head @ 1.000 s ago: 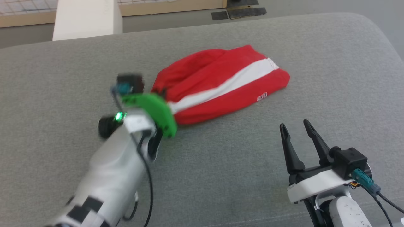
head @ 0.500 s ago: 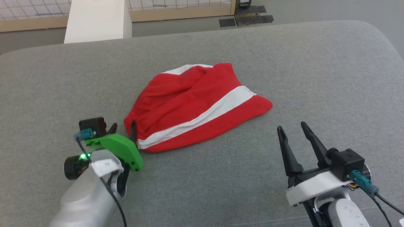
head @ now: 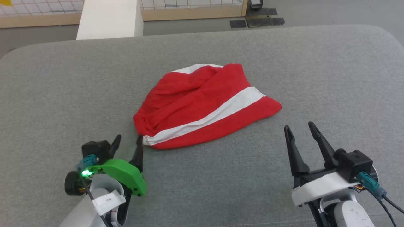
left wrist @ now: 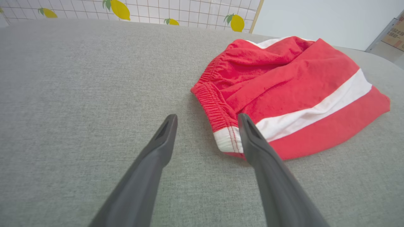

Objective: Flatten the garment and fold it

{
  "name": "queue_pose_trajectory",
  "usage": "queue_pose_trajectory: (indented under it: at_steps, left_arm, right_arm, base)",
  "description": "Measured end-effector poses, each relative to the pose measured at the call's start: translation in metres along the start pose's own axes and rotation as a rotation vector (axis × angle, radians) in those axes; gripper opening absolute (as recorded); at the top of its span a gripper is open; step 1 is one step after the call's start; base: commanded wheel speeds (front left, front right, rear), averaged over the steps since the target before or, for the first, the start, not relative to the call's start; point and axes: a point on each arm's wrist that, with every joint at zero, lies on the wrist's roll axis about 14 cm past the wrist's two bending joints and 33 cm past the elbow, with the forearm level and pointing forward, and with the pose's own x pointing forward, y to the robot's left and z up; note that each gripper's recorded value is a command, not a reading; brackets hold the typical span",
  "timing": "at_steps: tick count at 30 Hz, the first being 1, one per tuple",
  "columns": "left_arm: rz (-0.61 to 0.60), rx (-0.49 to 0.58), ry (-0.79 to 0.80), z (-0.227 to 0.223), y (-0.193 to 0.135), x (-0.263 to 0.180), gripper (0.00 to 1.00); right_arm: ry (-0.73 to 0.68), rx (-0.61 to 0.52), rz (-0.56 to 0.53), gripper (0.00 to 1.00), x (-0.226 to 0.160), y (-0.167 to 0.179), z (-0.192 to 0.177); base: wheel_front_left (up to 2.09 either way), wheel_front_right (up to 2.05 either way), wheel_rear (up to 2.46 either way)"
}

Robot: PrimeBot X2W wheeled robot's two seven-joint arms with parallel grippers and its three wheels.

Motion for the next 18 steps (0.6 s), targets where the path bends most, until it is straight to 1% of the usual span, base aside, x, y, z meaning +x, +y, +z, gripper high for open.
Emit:
queue_pose_trajectory:
  at_steps: [8,14,15,16,17,18]
  left_arm:
    - [-0.044,0.005,0.167,-0.034,-0.012,0.012,1.00]
    - [-0.049,-0.004,0.205,-0.042,-0.016,0.022,1.00]
    - [-0.050,-0.002,0.209,-0.043,-0.016,0.022,0.47]
    - [-0.050,-0.002,0.211,-0.044,-0.017,0.023,0.11]
    - [-0.050,-0.001,0.211,-0.044,-0.016,0.023,0.00]
    - [-0.053,-0.002,0.214,-0.044,-0.017,0.023,0.00]
  right_arm:
    - [0.024,-0.001,-0.032,1.00,-0.004,-0.010,-0.008]
    - [0.035,-0.001,-0.063,1.00,-0.008,-0.020,-0.011]
    - [0.037,-0.001,-0.066,1.00,-0.008,-0.021,-0.012]
    - [0.036,-0.001,-0.068,1.00,-0.008,-0.021,-0.012]
    - [0.037,-0.001,-0.068,1.00,-0.008,-0.022,-0.013]
    - [0.038,0.000,-0.069,1.00,-0.008,-0.022,-0.013]
  base:
    - [0.00,0.00,0.00]
    - [0.00,0.00,0.00]
    - [0.00,0.00,0.00]
    - [0.00,0.00,0.00]
    - [0.00,0.00,0.00]
    - [0.00,0.00,0.00]
